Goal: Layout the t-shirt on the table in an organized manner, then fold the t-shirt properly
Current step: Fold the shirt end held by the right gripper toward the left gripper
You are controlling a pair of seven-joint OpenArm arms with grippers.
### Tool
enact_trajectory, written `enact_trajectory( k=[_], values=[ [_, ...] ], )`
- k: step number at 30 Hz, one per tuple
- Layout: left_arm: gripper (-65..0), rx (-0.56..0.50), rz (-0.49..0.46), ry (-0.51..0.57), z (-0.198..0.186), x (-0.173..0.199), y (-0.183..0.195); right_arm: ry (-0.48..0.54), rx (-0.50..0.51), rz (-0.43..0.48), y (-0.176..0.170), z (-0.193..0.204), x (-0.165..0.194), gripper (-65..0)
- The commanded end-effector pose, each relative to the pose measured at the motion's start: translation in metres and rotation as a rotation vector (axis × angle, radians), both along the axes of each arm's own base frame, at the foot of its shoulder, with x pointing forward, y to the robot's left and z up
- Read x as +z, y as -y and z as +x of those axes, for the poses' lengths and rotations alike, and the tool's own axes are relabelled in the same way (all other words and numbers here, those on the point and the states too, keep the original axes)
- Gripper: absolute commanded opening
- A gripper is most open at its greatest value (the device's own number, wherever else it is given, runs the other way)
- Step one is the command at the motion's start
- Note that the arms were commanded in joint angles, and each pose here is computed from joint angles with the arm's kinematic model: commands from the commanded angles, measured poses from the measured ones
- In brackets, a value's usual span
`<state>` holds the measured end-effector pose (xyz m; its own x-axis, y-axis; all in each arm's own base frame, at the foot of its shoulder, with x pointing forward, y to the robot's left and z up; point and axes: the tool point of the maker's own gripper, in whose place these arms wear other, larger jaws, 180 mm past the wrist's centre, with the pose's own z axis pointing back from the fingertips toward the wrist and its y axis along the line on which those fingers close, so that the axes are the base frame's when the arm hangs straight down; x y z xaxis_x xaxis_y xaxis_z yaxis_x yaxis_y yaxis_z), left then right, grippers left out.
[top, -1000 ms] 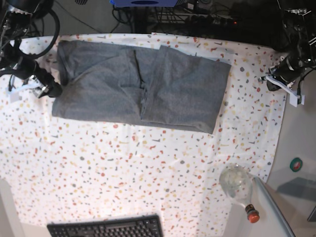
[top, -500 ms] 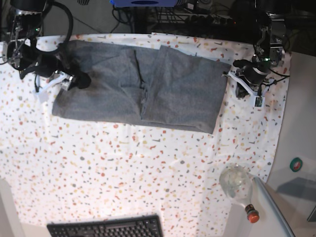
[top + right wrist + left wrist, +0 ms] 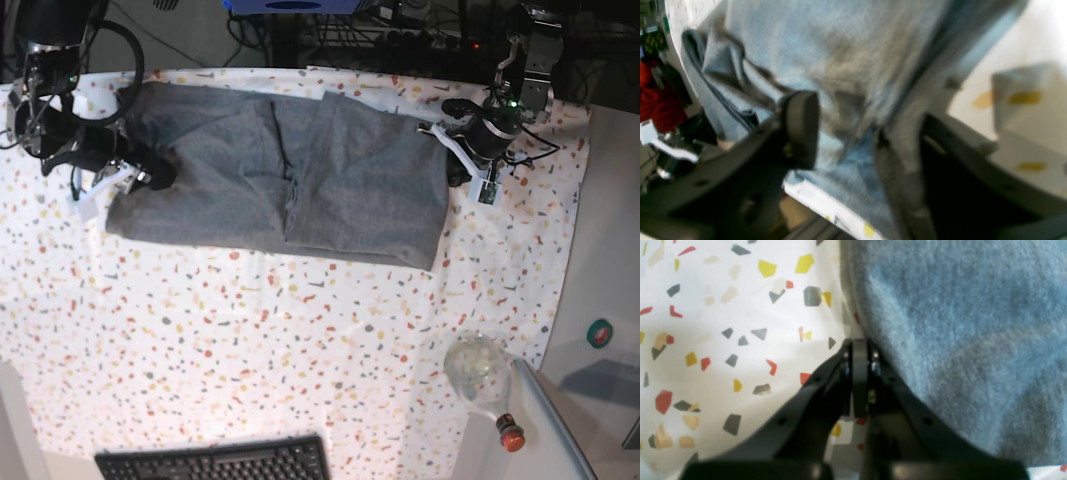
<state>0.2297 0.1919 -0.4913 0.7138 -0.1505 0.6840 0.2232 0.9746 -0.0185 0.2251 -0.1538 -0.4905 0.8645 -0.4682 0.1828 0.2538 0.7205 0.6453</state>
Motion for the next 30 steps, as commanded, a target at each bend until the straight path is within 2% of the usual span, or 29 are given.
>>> enact_trajectory(
  k=[1,5,6,8,11,16,19,24,30],
  values=[
    [-65.0,-0.049,-0.026,-0.095,-0.021,-0.013,0.015,-0.008,0.007,-0.014,0.003,0.000,-0.002,-38.9],
    [-65.0,-0.051,-0.027,-0.104,-0.026,-0.015,0.016,-0.011,0.005,-0.015,0.005,0.001,-0.002,-47.0],
    [-65.0,-0.051,-0.027,-0.104,-0.027,-0.015,0.016,0.001,0.004,-0.020,0.007,0.006,0.000,-51.5],
    [-65.0,-0.052,-0.027,-0.108,-0.029,-0.016,0.016,0.005,-0.001,-0.036,0.013,0.011,0.003,-65.0],
    [-65.0,-0.058,-0.030,-0.111,-0.030,-0.017,0.019,0.020,-0.010,-0.060,0.025,0.025,0.009,-65.0],
    [-65.0,-0.157,-0.062,-0.147,-0.045,-0.024,0.056,-0.045,-0.106,-0.087,0.044,0.036,0.013,-65.0],
    [-65.0,-0.195,-0.087,-0.153,-0.048,-0.026,0.076,-0.057,-0.080,-0.087,0.048,0.041,0.022,-65.0],
    [-65.0,-0.196,-0.129,-0.147,-0.048,-0.025,0.098,0.024,-0.024,-0.116,0.039,0.050,0.053,-65.0],
    [-65.0,-0.198,-0.137,-0.147,-0.048,-0.025,0.104,-0.009,-0.065,-0.066,0.012,0.043,0.076,-65.0]
  ],
)
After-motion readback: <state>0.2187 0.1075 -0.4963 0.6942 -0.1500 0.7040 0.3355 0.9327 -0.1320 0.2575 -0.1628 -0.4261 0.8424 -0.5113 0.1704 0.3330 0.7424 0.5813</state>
